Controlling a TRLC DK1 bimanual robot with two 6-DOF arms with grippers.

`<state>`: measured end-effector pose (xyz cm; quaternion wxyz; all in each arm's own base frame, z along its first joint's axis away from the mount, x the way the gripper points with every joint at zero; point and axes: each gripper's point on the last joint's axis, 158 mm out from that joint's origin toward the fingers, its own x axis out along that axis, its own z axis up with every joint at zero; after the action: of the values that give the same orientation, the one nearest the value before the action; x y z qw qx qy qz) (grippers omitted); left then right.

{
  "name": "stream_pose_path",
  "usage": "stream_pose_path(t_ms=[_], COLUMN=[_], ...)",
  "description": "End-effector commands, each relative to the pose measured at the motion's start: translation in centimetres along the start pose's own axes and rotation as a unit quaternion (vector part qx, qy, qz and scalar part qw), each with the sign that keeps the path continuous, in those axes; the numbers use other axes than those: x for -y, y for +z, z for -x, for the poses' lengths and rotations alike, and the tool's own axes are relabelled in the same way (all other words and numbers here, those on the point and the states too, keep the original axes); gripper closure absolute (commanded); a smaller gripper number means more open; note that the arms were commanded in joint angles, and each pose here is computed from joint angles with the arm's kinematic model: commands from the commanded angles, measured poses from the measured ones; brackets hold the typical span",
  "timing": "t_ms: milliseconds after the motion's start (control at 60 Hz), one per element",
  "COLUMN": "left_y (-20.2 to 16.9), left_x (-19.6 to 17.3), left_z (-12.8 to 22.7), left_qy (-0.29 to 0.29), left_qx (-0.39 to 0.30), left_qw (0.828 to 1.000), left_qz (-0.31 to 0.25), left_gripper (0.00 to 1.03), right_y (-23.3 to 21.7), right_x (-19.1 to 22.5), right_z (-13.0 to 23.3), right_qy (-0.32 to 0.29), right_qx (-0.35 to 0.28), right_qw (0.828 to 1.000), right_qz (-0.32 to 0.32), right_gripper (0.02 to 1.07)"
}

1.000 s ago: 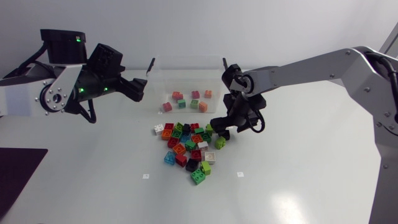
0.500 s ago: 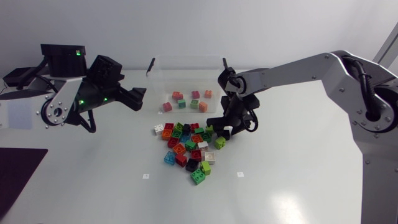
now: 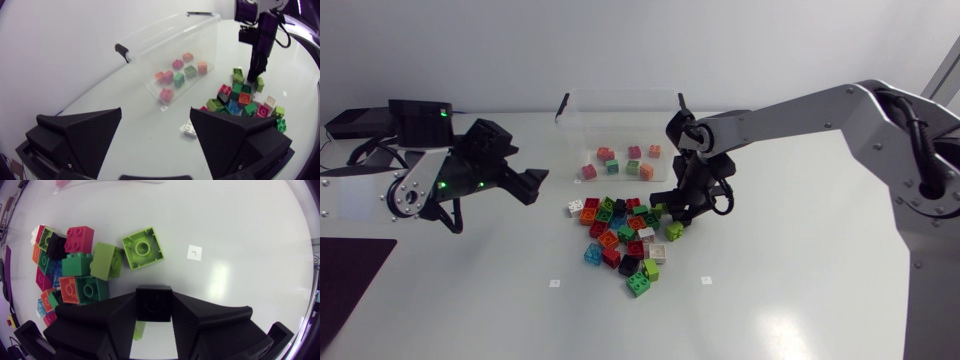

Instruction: Place the duplo bricks in the container

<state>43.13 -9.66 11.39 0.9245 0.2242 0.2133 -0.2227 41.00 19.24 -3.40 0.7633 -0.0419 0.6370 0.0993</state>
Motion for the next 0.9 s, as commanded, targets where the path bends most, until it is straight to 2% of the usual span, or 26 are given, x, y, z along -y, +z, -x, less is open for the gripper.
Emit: stream_pose_path(t_ms=[0,100,217,350,550,733,883], left_y=[-3.3,-5.3,-5.8,-6.3,-6.8,-7.0,-7.6], left_x=[1.3,2.8,3.3,3.7,6.6,7.5,7.9], left_z=[-1.6,-2.9,-3.4,-4.4,-5.9,-7.5,-8.5], left_qy=[-0.044,-0.107,-0.159,-0.189,-0.266,-0.283,-0.299], left_qx=[-0.042,-0.077,-0.082,-0.102,-0.153,-0.172,-0.180], left_qw=[0.998,0.991,0.983,0.975,0.945,0.932,0.924], left_qz=[-0.011,-0.028,-0.037,-0.062,-0.114,-0.145,-0.157], left_gripper=[0.09,0.09,0.09,0.09,0.09,0.09,0.09], right_y=[-0.3,-0.2,0.0,0.4,0.7,0.6,1.4], right_x=[0.3,0.4,0.8,1.4,2.5,2.7,2.6], right_z=[2.4,4.3,6.5,8.4,10.1,11.3,13.6], right_qy=[-0.002,-0.002,-0.008,-0.009,-0.009,-0.006,0.002], right_qx=[0.013,0.029,0.053,0.075,0.090,0.102,0.131], right_qw=[1.000,0.999,0.998,0.997,0.994,0.992,0.987], right_qz=[0.005,0.014,0.026,0.036,0.056,0.077,0.094], right_gripper=[0.82,0.82,0.82,0.81,0.81,0.80,0.80])
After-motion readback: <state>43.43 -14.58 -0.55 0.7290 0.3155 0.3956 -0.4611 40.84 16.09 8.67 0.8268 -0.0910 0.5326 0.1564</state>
